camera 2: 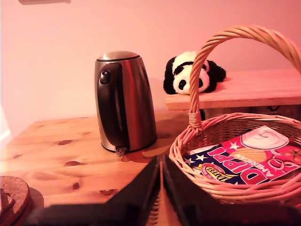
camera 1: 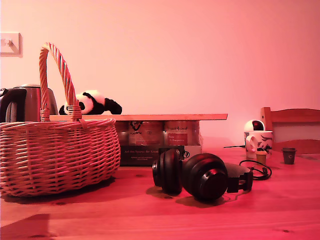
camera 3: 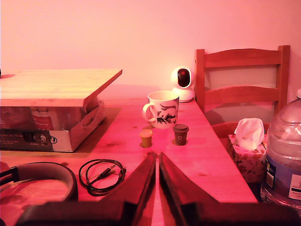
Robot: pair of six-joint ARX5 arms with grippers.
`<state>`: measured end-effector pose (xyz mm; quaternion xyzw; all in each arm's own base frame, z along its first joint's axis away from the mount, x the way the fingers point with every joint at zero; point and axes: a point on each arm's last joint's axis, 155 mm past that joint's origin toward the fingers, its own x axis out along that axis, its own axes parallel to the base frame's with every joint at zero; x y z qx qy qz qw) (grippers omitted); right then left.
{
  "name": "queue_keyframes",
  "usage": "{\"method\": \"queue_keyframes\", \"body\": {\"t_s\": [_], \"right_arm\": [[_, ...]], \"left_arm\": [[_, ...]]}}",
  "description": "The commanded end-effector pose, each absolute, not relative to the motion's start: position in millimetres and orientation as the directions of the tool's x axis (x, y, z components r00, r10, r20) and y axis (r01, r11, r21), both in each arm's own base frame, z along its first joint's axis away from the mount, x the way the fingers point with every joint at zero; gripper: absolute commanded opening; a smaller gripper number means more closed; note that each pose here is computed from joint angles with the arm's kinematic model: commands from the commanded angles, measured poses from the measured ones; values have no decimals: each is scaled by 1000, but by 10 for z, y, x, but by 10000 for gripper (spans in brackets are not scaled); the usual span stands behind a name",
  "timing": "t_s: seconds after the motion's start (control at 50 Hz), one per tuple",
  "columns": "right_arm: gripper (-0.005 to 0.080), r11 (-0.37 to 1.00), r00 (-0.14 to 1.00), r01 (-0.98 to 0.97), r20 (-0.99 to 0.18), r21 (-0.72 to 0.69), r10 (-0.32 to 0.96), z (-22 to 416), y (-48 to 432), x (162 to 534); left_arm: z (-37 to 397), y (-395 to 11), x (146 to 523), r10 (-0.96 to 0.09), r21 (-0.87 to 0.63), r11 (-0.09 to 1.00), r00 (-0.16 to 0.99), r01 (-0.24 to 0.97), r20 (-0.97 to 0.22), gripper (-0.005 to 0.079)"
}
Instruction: Pick up the straw basket and place it on the shelf behind you
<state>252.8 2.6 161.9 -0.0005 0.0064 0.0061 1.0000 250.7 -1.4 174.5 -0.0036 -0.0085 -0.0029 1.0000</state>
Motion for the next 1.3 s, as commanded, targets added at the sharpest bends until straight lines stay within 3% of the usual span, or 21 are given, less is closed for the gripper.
{"method": "queue_keyframes", "body": {"t_s": [0.0,0.28,0.74,1.08,1.28], "right_arm": [[-10,997,985,-64,160,34,58,2159,59,2458],[-10,997,985,-67,160,34,60,2159,64,2458],[-10,952,947,-287,182,103,266,2293,444,2361],[-10,844,851,-521,145,127,504,2215,899,2188],[-10,827,840,-542,131,149,527,2177,956,2169]], "left_arm": [[1655,157,2500,55,-161,985,998,-56,-11,-18],[1671,96,2503,21,-160,987,1000,-22,-5,-18],[2081,-422,2408,-259,-211,934,954,288,154,-19],[2441,-804,2155,-462,-523,699,866,488,191,-19],[2628,-932,2064,-530,-650,589,837,480,138,-19]]}}
